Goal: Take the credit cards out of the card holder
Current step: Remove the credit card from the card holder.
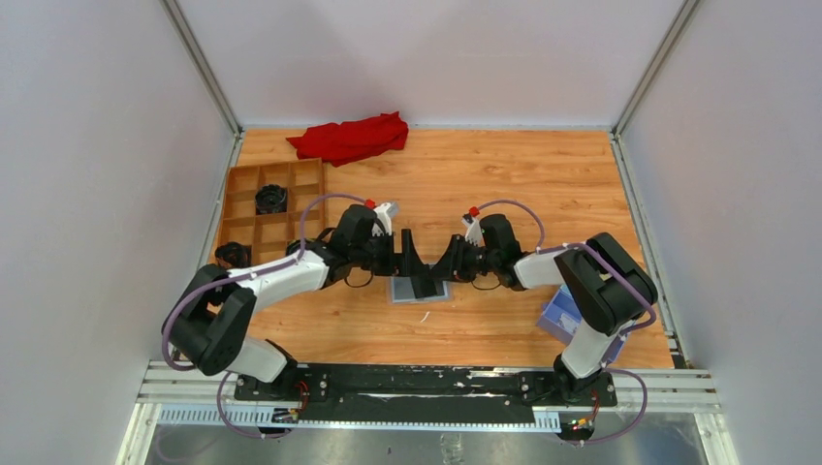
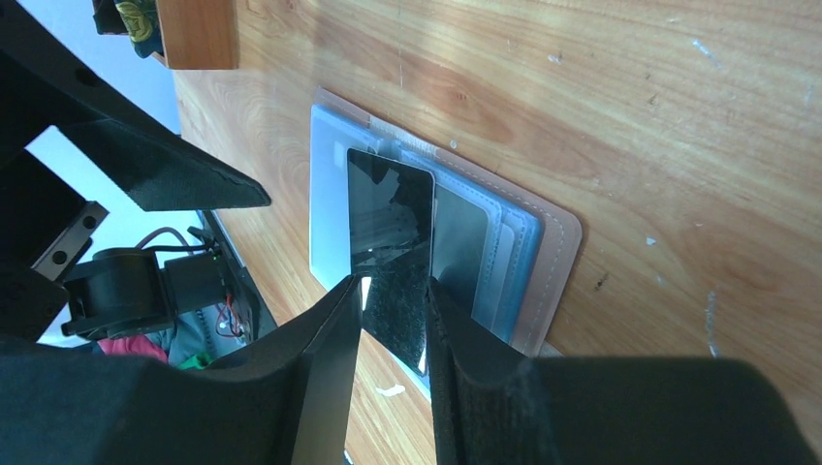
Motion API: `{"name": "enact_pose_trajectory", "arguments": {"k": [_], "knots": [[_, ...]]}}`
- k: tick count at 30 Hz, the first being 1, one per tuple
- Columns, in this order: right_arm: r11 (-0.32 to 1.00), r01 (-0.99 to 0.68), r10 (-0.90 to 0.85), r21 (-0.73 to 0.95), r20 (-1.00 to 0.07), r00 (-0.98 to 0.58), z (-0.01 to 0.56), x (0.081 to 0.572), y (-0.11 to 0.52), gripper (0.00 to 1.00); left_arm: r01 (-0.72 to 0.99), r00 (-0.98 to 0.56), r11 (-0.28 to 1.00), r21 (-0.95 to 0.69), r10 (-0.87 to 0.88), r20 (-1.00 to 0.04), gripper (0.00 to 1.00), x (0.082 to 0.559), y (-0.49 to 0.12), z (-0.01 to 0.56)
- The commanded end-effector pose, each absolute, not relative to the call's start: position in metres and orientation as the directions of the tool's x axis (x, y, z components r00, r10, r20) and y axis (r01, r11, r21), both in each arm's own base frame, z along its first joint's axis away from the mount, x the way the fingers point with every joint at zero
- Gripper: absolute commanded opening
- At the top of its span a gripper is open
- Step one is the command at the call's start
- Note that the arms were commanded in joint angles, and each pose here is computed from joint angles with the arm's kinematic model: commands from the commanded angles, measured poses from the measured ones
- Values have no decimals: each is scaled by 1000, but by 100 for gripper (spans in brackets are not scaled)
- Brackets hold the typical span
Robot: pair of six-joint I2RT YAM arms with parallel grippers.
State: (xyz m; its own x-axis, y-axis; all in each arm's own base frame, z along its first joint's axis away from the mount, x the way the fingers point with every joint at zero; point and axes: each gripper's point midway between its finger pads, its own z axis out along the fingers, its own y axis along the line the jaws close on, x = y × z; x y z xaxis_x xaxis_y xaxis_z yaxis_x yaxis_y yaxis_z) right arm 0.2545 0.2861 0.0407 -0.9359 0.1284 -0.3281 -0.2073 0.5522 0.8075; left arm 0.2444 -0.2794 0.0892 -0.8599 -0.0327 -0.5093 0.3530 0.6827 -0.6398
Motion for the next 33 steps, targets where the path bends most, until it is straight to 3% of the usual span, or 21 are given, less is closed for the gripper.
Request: {"name": "enact_pose_trajectory", "arguments": {"k": [1,18,33], "knots": [[592,-142,132,794,-269,-954,17,244,275,34,322,-880,678,-660,-43,-474,86,242,-284,79],[584,-147,130,798,-271,-954,20,244,276,34,206,-920,698,-685,-102,-379,85,238,-283,53],[574,-139,121,807,-251,-960,17,239,277,34,195,-929,686,-701,-101,-357,84,241,-290,40]]}}
